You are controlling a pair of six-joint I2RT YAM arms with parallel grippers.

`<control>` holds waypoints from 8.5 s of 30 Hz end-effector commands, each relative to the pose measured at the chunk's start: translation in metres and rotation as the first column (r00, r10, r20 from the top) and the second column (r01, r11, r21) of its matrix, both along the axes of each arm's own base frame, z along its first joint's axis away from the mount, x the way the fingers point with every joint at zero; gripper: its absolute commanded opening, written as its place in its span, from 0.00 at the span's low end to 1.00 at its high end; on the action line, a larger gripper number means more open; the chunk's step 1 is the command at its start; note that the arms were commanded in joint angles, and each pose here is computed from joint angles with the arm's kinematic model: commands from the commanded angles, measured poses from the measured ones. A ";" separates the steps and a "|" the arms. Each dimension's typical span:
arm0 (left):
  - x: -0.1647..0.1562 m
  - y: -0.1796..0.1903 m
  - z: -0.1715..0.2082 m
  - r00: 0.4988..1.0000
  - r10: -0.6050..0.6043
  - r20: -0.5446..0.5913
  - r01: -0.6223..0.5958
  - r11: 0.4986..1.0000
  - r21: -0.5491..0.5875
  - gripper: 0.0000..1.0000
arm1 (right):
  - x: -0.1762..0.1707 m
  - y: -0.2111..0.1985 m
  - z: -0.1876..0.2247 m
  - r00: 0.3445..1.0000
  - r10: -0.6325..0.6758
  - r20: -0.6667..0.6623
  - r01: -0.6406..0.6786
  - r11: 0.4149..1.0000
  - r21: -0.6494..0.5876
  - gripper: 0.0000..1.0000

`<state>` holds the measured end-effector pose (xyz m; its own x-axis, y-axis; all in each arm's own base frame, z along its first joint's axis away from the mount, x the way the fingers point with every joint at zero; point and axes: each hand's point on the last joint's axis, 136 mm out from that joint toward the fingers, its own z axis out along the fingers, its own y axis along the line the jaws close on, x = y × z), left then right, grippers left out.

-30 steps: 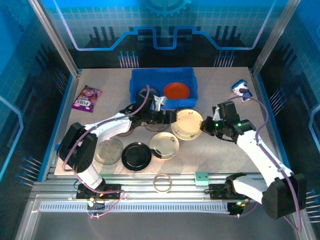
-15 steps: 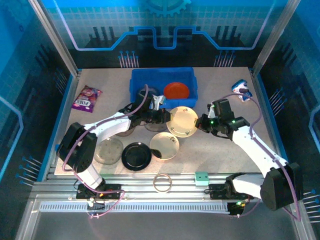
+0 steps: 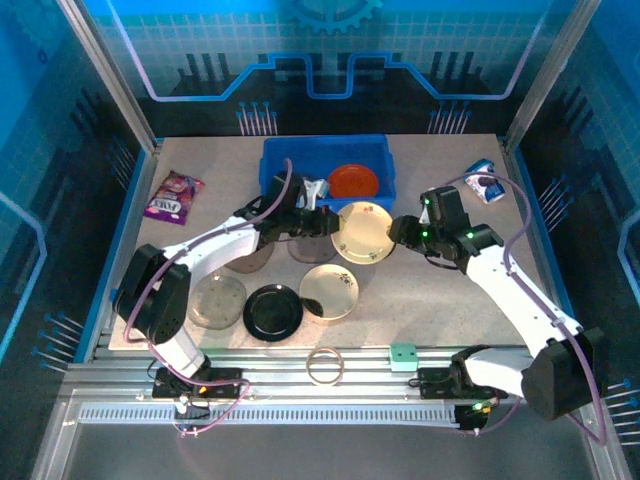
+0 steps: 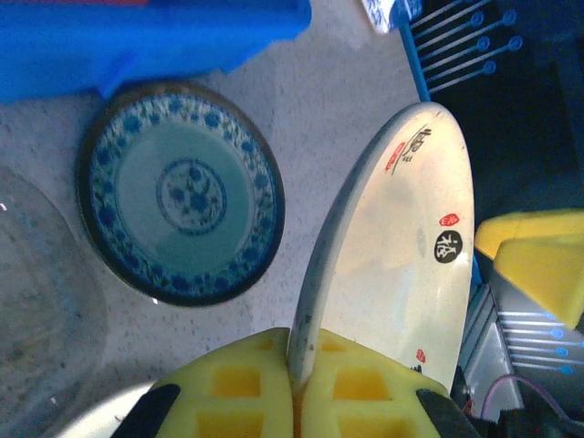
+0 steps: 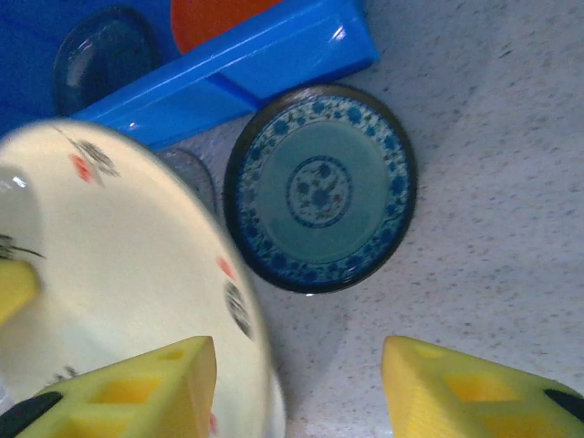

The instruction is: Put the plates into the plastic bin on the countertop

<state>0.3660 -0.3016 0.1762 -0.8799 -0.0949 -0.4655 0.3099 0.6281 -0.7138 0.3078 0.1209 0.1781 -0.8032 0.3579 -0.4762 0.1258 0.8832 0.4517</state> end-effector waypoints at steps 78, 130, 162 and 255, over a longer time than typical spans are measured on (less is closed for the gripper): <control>0.242 0.023 -0.095 0.892 0.414 -0.178 -0.413 0.910 0.047 0.35 | -0.009 0.004 -0.031 0.998 -0.042 -0.038 0.044 0.998 0.047 0.47; 0.062 0.074 0.046 0.958 0.283 0.052 -0.287 0.951 0.113 0.71 | -0.013 0.085 -0.026 0.968 0.250 0.028 -0.252 0.959 0.131 0.46; -0.106 0.269 -0.011 0.703 0.669 -0.243 -0.691 0.723 -0.007 0.74 | -0.044 0.356 -0.075 0.548 0.831 -0.097 -0.814 0.556 0.167 0.34; -0.026 0.207 0.095 0.868 0.477 0.135 -0.477 0.878 -0.031 0.77 | 0.014 0.230 -0.002 0.791 0.608 -0.068 -0.599 0.793 0.112 0.00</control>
